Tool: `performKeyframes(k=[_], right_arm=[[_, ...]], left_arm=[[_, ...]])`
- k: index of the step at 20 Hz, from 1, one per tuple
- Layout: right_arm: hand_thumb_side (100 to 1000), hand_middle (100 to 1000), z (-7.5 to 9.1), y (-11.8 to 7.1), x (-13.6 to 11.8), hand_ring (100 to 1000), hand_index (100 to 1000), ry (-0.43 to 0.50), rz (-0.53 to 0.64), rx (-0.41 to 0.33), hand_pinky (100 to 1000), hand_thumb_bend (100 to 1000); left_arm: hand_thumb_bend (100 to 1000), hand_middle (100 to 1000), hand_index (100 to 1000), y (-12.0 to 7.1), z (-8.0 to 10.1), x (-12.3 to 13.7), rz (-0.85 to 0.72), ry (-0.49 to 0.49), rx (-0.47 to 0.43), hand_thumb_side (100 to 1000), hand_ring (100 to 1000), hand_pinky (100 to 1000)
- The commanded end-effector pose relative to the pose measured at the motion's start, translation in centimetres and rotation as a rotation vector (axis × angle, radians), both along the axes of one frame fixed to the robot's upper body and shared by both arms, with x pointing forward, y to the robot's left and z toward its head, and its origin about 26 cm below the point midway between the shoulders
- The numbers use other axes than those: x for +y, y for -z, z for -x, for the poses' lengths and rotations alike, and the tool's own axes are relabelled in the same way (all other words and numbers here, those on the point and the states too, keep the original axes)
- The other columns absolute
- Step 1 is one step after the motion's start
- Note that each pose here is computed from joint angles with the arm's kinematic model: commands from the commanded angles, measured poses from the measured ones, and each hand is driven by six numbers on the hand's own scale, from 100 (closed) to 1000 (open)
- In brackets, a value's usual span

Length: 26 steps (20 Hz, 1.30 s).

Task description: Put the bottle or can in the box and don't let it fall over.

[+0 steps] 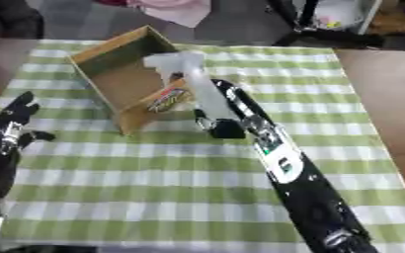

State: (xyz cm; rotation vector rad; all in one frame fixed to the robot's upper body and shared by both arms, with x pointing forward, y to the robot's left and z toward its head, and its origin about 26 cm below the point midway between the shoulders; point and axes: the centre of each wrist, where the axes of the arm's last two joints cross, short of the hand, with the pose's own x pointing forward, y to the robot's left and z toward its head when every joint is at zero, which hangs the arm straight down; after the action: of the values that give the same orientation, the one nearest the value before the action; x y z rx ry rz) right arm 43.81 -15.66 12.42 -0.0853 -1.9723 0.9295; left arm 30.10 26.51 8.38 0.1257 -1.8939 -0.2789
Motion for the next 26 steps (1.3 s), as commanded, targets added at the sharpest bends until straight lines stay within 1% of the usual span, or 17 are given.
performKeyframes(k=[1,5,9,12,14,16,17,18,19,21,22,23,24,26], right_arm=[[100,910,-0.5,-4.9,-0.9,783,404,0.002,-0.032,-0.094,832,100],[100,907,-1.5,-8.1,-1.7,783,403,0.038,-0.060,-0.132,833,100],[100,908,-2.6,-10.7,-2.0,784,405,0.080,-0.076,-0.177,837,100],[100,911,-3.3,-11.9,-2.1,788,412,0.101,-0.081,-0.200,841,100],[100,923,-4.0,-11.8,-2.2,794,434,0.119,-0.074,-0.187,846,100],[100,957,-4.7,-10.9,-2.3,816,528,0.131,-0.057,-0.154,857,100],[100,990,-5.0,-10.3,-2.2,841,798,0.128,-0.037,-0.136,870,100],[236,1000,-5.2,-9.8,-2.2,850,922,0.123,-0.015,-0.127,876,100],[444,1000,-5.3,-9.5,-2.2,868,1000,0.117,0.015,-0.130,894,100],[538,1000,-5.4,-9.0,-2.3,878,1000,0.120,0.101,-0.158,907,100],[557,1000,-5.5,-8.8,-2.4,881,1000,0.131,0.139,-0.173,910,119],[595,1000,-5.5,-8.7,-2.5,888,1000,0.143,0.172,-0.188,917,158],[615,1000,-5.6,-8.6,-2.7,889,1000,0.156,0.201,-0.201,918,174],[625,1000,-5.6,-8.3,-3.0,890,1000,0.181,0.235,-0.217,917,181]], left_arm=[[242,1000,944,-0.9,-0.1,0.0,0.004,0.011,-0.031,801,1000,615],[240,1000,945,-1.5,-0.5,-0.7,0.008,0.043,-0.048,800,1000,616],[240,1000,945,-2.2,-1.0,-1.7,0.009,0.101,-0.069,797,1000,616],[239,1000,945,-3.1,-1.5,-2.8,0.005,0.164,-0.092,796,1000,616],[238,1000,945,-3.8,-1.9,-3.6,0.000,0.214,-0.108,793,1000,617],[240,1000,945,-4.3,-2.1,-4.3,-0.005,0.255,-0.120,791,1000,617],[241,1000,945,-4.5,-2.2,-4.5,-0.006,0.270,-0.124,790,1000,616],[241,1000,945,-4.6,-2.3,-4.7,-0.007,0.281,-0.126,790,1000,616],[241,1000,945,-4.7,-2.3,-4.8,-0.008,0.288,-0.127,791,1000,616],[243,1000,945,-4.6,-2.3,-4.9,-0.010,0.296,-0.124,791,1000,615],[243,1000,945,-4.6,-2.3,-4.9,-0.011,0.298,-0.122,791,1000,615],[244,1000,945,-4.6,-2.3,-4.9,-0.012,0.300,-0.120,791,1000,615],[244,1000,945,-4.5,-2.3,-4.9,-0.013,0.300,-0.118,791,1000,615],[245,1000,945,-4.4,-2.3,-4.8,-0.014,0.299,-0.115,790,1000,615]])
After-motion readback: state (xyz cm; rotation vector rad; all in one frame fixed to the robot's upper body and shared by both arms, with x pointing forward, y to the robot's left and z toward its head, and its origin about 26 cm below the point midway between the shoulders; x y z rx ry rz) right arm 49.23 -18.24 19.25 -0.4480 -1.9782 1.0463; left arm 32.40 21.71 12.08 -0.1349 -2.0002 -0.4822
